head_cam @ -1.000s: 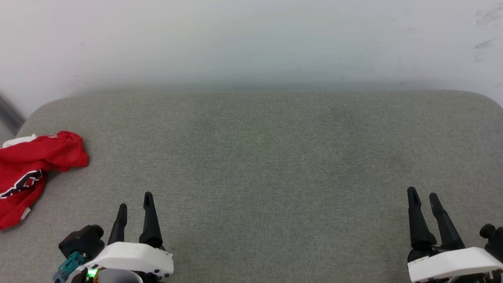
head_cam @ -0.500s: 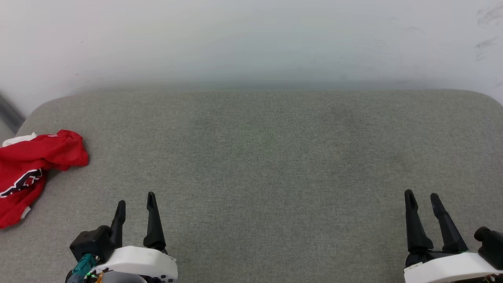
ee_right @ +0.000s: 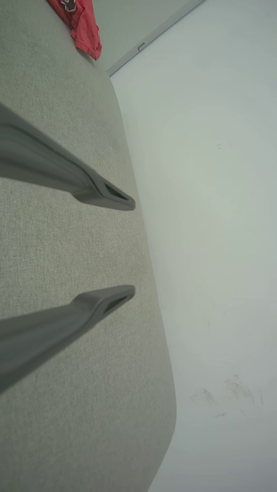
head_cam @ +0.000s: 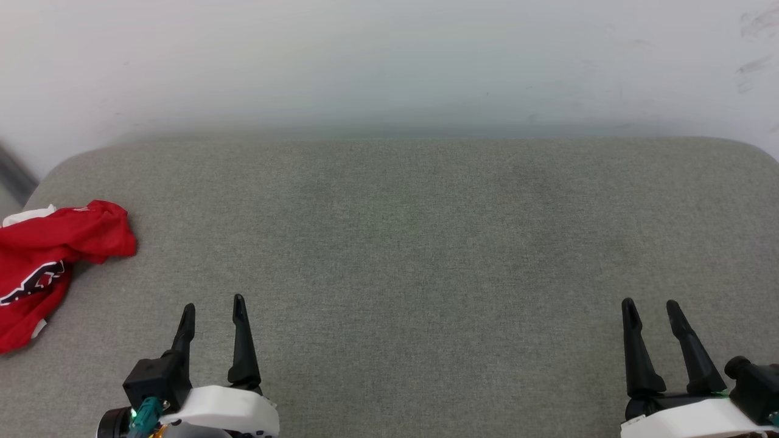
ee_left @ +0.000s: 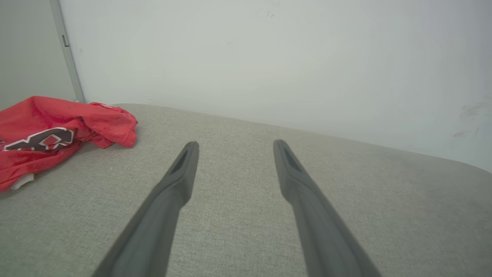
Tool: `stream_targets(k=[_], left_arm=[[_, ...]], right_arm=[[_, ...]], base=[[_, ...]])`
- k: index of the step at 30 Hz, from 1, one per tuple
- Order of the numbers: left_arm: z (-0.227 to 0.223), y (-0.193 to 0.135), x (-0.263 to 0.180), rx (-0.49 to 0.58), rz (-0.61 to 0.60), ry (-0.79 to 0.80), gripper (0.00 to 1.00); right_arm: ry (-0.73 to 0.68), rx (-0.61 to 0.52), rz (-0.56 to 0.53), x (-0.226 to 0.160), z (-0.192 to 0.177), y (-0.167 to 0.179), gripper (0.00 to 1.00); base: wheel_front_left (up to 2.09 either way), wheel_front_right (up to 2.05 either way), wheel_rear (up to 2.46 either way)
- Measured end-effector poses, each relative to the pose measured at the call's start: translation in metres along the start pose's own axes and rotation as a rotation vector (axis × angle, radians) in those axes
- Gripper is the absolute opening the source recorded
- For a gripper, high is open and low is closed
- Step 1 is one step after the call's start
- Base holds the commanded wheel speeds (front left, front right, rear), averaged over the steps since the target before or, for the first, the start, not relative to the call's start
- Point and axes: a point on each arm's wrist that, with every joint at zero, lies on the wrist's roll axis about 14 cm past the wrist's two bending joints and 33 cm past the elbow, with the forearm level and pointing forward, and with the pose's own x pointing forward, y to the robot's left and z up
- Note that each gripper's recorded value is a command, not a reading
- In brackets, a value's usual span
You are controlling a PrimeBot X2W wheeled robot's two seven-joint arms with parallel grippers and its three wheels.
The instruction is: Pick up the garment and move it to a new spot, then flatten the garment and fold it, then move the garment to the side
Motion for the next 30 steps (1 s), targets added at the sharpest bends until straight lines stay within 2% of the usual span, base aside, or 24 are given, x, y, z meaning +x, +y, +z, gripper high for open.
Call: stream_targets(k=[30], left_arm=[[-0.005, -0.006, -0.007, 0.164, -0.049, -0.036, 1.00]], right_arm=[[-0.030, -0.209, 0.057, -0.006, 0.004, 0.011, 1.00]], base=[[0.00, 0.00, 0.00]])
